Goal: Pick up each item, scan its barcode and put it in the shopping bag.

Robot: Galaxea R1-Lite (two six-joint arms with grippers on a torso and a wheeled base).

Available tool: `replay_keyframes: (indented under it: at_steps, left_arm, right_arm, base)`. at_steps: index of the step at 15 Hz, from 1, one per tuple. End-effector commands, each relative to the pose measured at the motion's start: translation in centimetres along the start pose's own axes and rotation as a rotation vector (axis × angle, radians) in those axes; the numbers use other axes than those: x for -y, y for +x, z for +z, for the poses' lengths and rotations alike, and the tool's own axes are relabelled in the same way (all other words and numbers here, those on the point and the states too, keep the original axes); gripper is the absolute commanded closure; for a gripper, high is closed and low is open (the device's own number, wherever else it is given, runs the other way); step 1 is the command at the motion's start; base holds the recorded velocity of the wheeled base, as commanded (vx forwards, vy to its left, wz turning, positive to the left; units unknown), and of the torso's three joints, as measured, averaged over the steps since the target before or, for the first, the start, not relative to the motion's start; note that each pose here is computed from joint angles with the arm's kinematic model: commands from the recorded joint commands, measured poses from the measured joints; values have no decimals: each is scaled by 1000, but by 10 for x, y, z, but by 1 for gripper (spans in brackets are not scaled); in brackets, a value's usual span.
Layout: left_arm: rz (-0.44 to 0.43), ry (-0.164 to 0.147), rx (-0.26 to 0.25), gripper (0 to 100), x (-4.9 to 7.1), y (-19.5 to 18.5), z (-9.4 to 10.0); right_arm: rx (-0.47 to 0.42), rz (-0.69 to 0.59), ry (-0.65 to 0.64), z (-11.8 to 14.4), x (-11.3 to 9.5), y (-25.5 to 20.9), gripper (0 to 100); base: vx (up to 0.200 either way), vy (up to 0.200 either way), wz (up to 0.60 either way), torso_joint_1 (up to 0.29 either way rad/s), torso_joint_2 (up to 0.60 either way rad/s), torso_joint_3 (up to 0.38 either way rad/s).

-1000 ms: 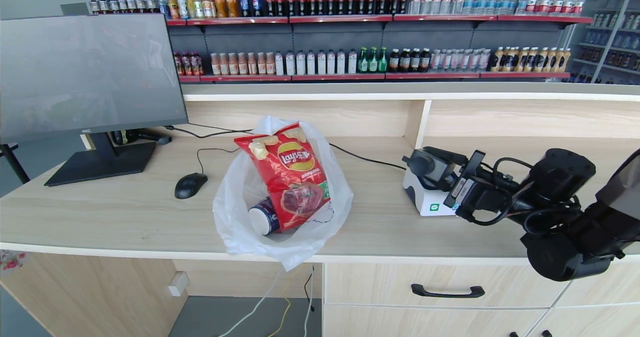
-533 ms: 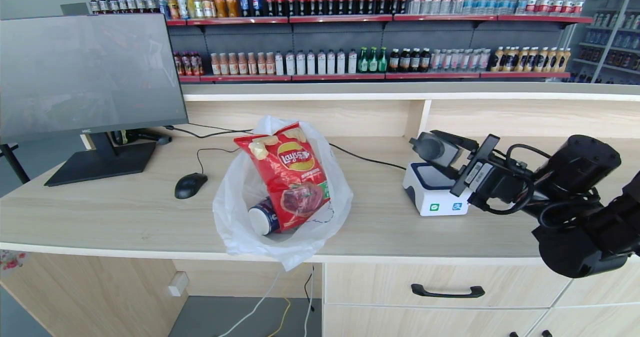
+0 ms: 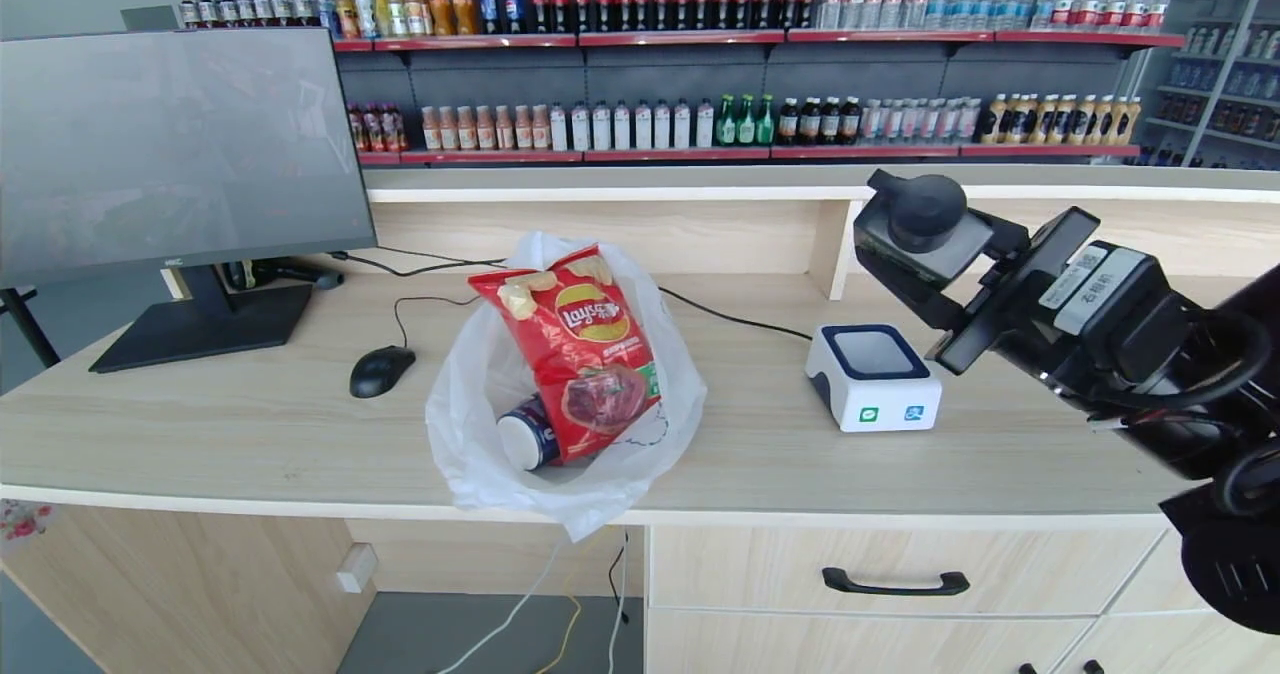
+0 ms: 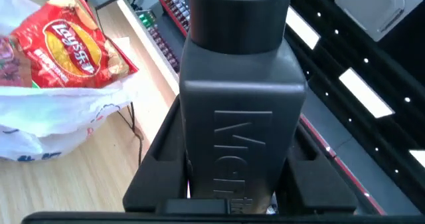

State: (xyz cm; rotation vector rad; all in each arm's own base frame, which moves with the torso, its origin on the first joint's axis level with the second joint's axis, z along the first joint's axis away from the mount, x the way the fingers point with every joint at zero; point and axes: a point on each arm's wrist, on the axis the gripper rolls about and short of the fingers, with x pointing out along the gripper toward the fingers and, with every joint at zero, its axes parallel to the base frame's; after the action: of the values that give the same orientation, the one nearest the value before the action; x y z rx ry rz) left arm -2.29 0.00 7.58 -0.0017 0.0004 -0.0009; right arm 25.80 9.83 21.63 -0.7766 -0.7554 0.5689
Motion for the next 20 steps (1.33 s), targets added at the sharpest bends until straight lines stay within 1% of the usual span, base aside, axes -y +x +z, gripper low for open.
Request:
replay_keyframes:
  at_steps: [1,2,3,5,6,8,11,14,17,19,20]
  left_arm:
    - [1,0,0,0,0,0,0]
    - [-1,0,0,0,0,0,0]
    - [1,0,0,0,0,0,0]
    - [2,-4,0,0,0,0,0]
    - [2,-6,0,0,0,0,0]
    - [1,-3,0,0,0,0,0]
    - [2,-9,-1,0,0,0,0]
    - [2,-9,-1,0,0,0,0]
    - [2,-6,0,0,0,0,0]
    - [2,-6,0,0,0,0,0]
    - [2,-4,-1,0,0,0,0]
  right_arm:
    - [36,-86,193,48,-5,-3,100]
    - [12,-143,306,59,-5,-9,100]
    - [-24,-184,409,62,-7,-15,100]
    - [-146,-275,678,48,-14,-31,100]
    - [-187,-289,737,41,-20,-33,100]
    - [-197,-279,751,34,-25,-24,100]
    - [-239,-240,771,27,-39,-21,100]
    - [-250,-235,775,26,-41,-24,100]
    - [-261,-231,795,27,-42,-30,100]
    - [-244,-228,788,29,-40,-28,100]
    - [-229,-215,793,32,-41,-26,100]
  base:
    - [0,0,0,0,0,0]
    - [0,0,0,0,0,0]
    - [0,0,0,0,0,0]
    - [0,0,0,0,0,0]
    - [0,200,0,2,2,7]
    - [0,200,0,0,2,0]
    - [0,200,0,7,6,2]
    - [0,200,0,-1,-1,9]
    - [0,0,0,0,0,0]
    - [0,0,0,0,0,0]
    - [200,0,0,2,2,2]
